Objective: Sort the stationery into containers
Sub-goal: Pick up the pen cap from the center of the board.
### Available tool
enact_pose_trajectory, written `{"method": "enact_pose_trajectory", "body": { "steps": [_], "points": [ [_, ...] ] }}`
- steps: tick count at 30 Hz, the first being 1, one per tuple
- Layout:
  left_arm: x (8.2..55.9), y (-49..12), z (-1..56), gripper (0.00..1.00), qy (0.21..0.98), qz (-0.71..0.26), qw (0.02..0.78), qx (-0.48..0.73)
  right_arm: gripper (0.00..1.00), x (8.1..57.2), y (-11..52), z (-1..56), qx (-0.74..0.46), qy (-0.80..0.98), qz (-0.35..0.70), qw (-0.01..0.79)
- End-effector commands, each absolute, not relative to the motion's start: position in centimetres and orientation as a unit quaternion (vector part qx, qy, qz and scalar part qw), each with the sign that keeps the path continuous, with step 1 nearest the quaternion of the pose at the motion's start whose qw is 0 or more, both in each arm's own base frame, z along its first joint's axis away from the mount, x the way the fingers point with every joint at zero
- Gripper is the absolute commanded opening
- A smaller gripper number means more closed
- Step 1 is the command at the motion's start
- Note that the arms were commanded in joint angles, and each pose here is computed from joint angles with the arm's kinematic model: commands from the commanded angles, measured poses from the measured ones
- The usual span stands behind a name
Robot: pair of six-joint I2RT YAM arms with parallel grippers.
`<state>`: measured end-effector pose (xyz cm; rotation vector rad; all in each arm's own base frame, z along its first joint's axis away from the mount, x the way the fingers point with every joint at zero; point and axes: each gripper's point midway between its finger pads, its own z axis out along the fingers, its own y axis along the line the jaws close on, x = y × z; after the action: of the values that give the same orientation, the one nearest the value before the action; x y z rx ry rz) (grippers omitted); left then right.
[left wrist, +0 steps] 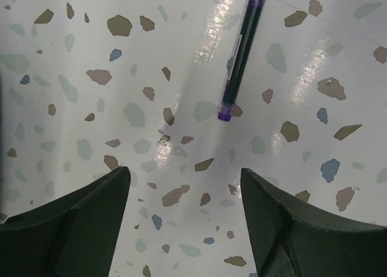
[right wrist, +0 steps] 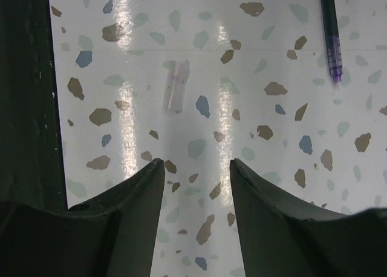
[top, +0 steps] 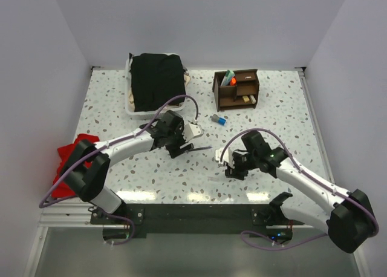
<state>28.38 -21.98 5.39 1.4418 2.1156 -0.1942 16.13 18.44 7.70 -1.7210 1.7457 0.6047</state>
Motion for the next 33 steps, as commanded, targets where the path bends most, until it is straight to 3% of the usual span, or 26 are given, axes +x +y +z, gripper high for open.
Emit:
{"method": "enact_pose_trajectory", "body": {
  "steps": [1,10,33],
  "points": [
    [29.1,-21.7,5.7,0.78,0.800,-0.086,0.305,0.510,0.48,16.8,21.6,7.8,-0.666,0.632,0.224,0.326],
    [31.1,-18.3,6.1,0.77,0.832,-0.082,0.309,0.454,0.44,15.6,24.3,5.8,-0.683,0.632,0.215,0.297],
    [31.0,-18.6,6.4,0.76,0.830,-0.102,0.320,0.446,0.41,15.8,24.1,2.6,-0.676,0.670,0.191,0.241]
  ]
}}
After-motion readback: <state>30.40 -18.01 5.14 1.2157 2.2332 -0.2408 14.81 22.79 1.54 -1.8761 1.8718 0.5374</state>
